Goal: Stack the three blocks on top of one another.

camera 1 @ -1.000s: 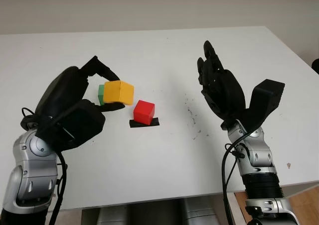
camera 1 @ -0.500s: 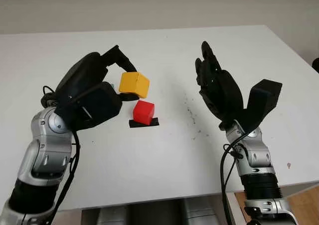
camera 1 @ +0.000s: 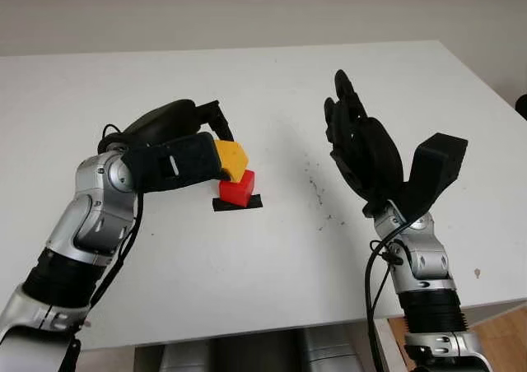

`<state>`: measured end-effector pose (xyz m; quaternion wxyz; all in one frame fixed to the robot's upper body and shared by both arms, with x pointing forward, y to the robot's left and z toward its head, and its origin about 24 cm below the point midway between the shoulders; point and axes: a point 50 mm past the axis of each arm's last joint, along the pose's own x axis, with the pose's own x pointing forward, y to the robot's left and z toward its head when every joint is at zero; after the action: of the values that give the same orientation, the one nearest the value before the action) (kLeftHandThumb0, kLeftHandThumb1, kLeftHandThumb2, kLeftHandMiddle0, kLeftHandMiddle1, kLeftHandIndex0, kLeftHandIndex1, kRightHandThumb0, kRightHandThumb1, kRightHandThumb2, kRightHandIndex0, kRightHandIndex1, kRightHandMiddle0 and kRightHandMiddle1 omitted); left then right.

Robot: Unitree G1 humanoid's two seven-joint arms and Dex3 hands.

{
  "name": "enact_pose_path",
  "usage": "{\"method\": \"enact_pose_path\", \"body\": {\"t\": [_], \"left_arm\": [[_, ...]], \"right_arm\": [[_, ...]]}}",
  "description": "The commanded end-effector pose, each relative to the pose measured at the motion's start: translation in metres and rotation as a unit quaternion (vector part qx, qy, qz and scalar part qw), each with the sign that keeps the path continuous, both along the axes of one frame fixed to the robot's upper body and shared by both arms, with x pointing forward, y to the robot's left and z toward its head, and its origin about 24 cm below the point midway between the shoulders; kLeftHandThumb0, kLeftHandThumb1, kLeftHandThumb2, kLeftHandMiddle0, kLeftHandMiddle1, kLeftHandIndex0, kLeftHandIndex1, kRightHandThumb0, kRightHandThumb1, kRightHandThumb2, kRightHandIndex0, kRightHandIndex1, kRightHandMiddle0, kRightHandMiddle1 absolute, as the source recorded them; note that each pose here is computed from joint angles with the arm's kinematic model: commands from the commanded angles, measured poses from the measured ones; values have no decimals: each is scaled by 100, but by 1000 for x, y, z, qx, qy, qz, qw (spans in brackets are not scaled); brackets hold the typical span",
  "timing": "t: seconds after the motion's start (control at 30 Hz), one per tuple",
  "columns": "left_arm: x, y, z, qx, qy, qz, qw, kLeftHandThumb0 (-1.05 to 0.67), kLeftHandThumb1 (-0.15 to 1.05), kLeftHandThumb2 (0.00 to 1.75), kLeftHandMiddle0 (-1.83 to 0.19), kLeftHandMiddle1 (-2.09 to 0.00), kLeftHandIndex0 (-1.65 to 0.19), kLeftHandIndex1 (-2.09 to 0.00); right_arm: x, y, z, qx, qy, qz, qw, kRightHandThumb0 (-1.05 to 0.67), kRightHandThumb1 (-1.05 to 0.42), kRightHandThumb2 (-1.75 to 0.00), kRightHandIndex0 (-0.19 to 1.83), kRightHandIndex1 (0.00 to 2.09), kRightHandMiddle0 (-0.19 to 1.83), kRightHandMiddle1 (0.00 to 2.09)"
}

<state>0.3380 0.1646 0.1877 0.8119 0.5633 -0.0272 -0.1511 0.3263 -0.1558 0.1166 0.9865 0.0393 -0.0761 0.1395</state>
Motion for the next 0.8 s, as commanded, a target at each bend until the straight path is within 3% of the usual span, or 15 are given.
{"method": "enact_pose_path", "body": {"t": [0.0,0.33,0.77], "left_arm": [[3,-3,10,18,-11,-10,1000,-34,94,5,-30,-6,-39,-150],[7,-7,12,64,-6,-17,998,-35,94,6,-30,-5,-40,-148],[7,-14,10,43,4,-25,999,-35,97,6,-26,-5,-36,-148]], "right_arm": [[-1,0,4,1,-8,0,1000,-75,-105,-70,-19,0,-19,0],[-2,1,3,3,-9,0,1000,-75,-105,-71,-19,0,-19,0],[-3,0,1,8,-8,-4,1000,-75,-105,-70,-19,0,-19,0]]}}
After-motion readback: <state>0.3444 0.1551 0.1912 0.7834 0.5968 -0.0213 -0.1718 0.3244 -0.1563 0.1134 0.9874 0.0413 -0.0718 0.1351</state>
